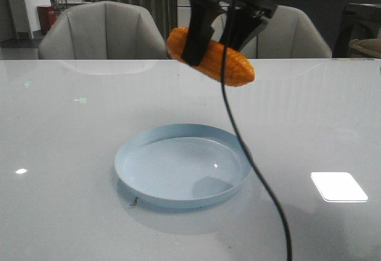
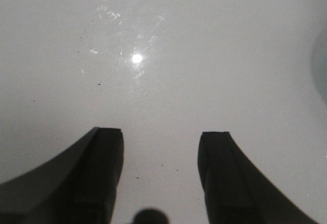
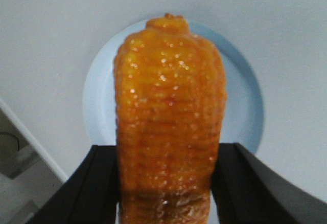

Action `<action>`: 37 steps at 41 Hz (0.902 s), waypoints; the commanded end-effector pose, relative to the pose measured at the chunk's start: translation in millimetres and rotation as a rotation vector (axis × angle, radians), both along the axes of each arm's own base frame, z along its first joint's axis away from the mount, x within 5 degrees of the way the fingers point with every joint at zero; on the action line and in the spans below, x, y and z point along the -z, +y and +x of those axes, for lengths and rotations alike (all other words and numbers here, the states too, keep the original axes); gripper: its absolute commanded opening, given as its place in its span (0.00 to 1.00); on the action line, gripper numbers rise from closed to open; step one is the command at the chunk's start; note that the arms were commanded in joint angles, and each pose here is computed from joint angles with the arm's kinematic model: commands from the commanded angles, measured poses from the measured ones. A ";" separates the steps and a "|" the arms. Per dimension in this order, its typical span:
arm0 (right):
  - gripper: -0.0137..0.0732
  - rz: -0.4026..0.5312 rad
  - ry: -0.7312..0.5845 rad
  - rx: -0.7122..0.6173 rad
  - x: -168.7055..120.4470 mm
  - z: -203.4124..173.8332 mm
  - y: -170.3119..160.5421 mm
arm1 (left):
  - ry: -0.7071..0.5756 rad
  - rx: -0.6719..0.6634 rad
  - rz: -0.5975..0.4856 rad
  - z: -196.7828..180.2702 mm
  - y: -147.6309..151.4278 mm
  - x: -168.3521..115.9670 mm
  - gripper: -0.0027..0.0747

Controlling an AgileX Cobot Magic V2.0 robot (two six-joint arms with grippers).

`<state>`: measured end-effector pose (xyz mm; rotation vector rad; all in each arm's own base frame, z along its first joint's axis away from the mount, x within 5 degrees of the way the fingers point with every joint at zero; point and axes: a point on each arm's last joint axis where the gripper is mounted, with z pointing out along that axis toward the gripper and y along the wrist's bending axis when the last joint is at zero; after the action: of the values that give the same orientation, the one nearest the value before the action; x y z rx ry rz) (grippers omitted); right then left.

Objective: Place corn on plate with both arms
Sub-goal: 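Lift the corn with the right gripper and carry it over the plate, then lower the corn onto the plate and open the right gripper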

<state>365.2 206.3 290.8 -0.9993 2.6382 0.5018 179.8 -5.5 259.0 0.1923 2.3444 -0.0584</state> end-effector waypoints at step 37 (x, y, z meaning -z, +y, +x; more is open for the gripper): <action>0.70 -0.057 0.068 -0.087 58.4 9.3 37.0 | -0.100 -0.022 -0.011 4.8 0.8 -15.6 0.55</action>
<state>375.9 242.8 196.6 -1.1539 2.8006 0.4591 179.8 -5.5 259.0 0.1923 2.3444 -0.0584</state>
